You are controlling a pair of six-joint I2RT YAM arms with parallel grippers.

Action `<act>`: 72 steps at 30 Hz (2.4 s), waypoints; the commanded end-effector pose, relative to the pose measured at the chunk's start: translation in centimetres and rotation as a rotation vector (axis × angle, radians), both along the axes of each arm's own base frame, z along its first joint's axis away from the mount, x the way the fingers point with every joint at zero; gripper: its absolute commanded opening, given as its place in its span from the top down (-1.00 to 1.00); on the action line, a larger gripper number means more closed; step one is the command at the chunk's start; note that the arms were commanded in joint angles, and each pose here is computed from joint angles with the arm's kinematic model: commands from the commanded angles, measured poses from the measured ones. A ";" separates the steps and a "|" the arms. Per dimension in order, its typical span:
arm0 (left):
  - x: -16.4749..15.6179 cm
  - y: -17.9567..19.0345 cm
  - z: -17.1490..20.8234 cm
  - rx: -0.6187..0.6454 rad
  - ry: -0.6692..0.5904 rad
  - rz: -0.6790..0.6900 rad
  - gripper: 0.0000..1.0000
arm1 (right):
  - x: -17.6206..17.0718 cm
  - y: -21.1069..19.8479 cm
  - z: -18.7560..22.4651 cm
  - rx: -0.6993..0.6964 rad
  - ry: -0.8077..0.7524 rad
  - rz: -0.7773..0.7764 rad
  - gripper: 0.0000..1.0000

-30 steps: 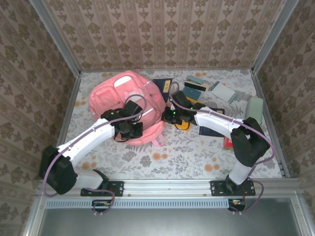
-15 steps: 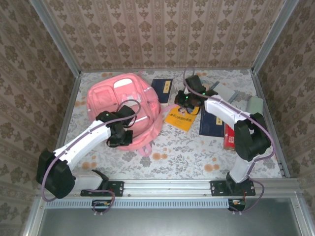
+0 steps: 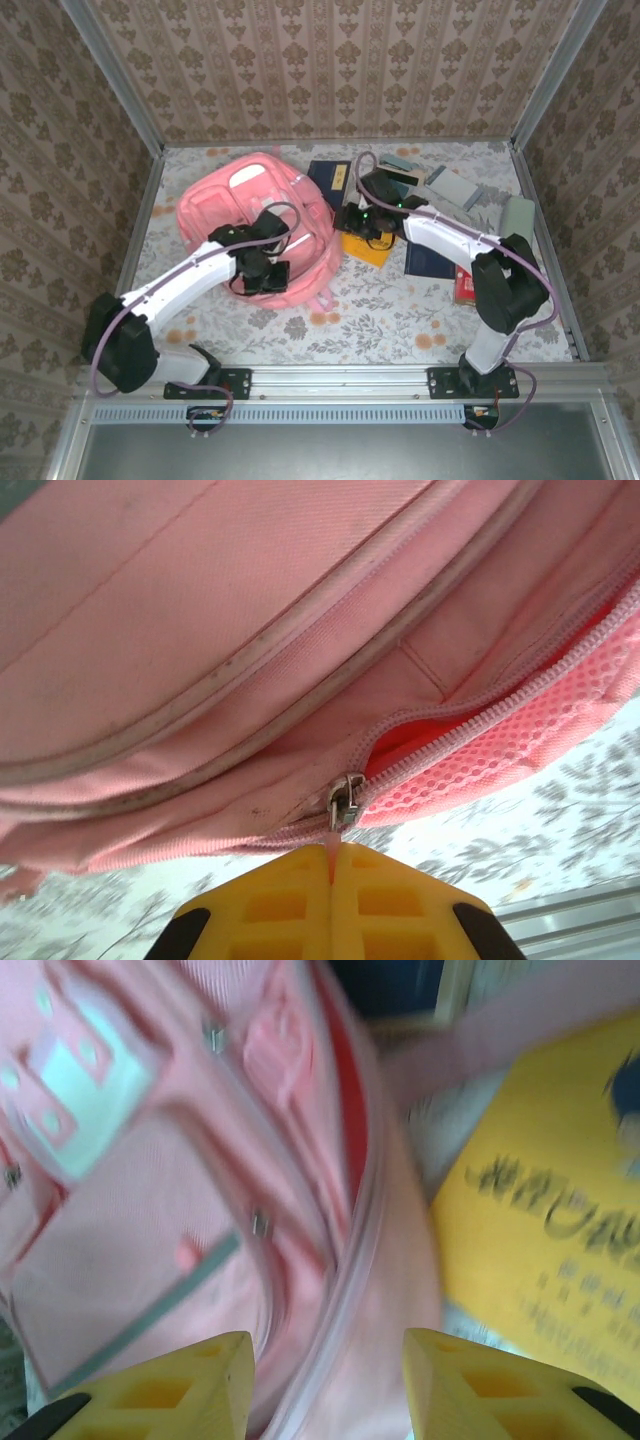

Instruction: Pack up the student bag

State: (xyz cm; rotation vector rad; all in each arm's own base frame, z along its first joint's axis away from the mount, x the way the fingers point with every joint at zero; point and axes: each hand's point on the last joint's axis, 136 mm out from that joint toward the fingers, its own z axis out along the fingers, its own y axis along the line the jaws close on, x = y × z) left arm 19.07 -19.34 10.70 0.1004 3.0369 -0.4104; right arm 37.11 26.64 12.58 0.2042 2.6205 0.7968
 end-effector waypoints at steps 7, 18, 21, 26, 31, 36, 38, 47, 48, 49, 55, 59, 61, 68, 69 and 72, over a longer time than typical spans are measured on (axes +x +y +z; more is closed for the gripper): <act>3.8 -6.1 1.8 -0.111 -0.084 -0.071 1.00 | -7.1 1.7 -1.6 0.073 0.184 -0.053 -0.13; 2.5 -7.6 1.4 -0.066 -0.093 -0.160 1.00 | -4.7 4.9 -3.7 0.089 0.237 -0.051 -0.02; 2.1 -7.6 1.5 -0.028 -0.105 -0.203 1.00 | -4.3 5.6 -3.9 0.100 0.244 -0.043 0.51; 0.8 -6.0 0.5 0.152 -0.105 -0.312 1.00 | -3.1 5.1 -2.8 0.117 0.205 -0.064 1.00; -0.5 -3.4 -0.6 0.331 -0.082 -0.377 1.00 | -1.4 3.1 -1.3 0.129 0.146 -0.123 1.00; -1.8 -0.7 -1.4 0.437 -0.043 -0.373 1.00 | 0.0 1.2 -0.6 0.139 0.117 -0.171 1.00; -2.2 0.3 -1.5 0.478 -0.030 -0.373 1.00 | 0.4 0.8 -0.5 0.144 0.110 -0.180 1.00; -3.7 3.8 -1.9 0.582 0.014 -0.328 1.00 | 1.8 -0.4 -0.4 0.155 0.094 -0.215 1.00; -3.8 4.3 -1.9 0.603 0.019 -0.319 1.00 | 2.0 -0.5 -0.2 0.162 0.090 -0.215 1.00; -3.8 4.5 -1.7 0.608 0.015 -0.314 1.00 | 2.1 -0.5 -0.1 0.169 0.088 -0.211 1.00; -1.1 -0.8 1.3 0.390 -0.143 -0.333 1.00 | 1.1 1.6 0.3 0.208 0.130 -0.139 0.56; 0.1 -3.7 2.4 0.323 -0.198 -0.366 1.00 | -1.4 2.7 -0.7 0.183 0.196 -0.099 0.09; 0.1 -4.5 2.2 0.316 -0.206 -0.389 1.00 | -2.8 3.1 -1.4 0.161 0.227 -0.080 -0.01; -0.3 -6.1 1.0 0.278 -0.200 -0.411 1.00 | -5.7 3.2 -4.6 0.079 0.341 -0.053 -0.07; -0.4 -6.1 0.8 0.274 -0.199 -0.410 1.00 | -5.7 3.3 -4.8 0.075 0.345 -0.049 -0.07; -0.2 -6.3 0.7 0.272 -0.207 -0.400 1.00 | -6.0 3.5 -5.4 0.041 0.362 -0.031 -0.07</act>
